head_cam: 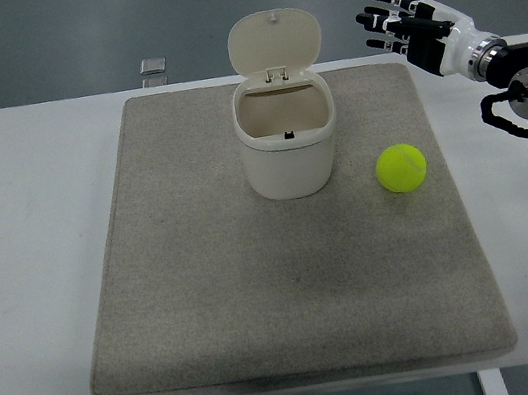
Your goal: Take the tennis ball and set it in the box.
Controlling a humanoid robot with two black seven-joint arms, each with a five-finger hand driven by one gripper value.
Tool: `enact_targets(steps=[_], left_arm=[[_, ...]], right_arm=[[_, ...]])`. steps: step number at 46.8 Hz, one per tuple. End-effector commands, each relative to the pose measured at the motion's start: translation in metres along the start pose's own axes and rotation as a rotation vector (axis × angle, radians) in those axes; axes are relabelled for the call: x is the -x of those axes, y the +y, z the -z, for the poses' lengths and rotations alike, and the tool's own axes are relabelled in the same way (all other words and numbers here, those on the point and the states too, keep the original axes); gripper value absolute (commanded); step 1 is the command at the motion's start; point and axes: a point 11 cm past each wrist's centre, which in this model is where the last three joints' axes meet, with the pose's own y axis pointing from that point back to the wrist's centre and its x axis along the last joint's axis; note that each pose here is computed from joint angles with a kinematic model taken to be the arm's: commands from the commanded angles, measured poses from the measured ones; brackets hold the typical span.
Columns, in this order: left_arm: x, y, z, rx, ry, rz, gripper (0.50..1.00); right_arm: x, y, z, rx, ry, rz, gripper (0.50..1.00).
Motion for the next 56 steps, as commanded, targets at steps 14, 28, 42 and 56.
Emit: enact_targets(steps=[14, 28, 42, 56], left_arm=[[0.0, 0.0, 0.001, -0.001, 0.001, -0.001, 0.992], [0.001, -0.001, -0.007, 0.011, -0.002, 0.003, 0.992], [0.001, -0.001, -0.007, 0.011, -0.001, 0.003, 0.992], [0.001, -0.001, -0.007, 0.011, -0.001, 0.003, 0.99]], right_arm=[[0.0, -0.001, 0.0, -0.013, -0.005, -0.028, 0.932], [-0.003, -0.001, -0.001, -0.011, -0.009, -0.043, 0.932], [0.003, -0.001, 0.003, -0.023, -0.02, -0.018, 0.932], [-0.011, 0.005, 0.007, -0.024, 0.015, -0.031, 0.932]])
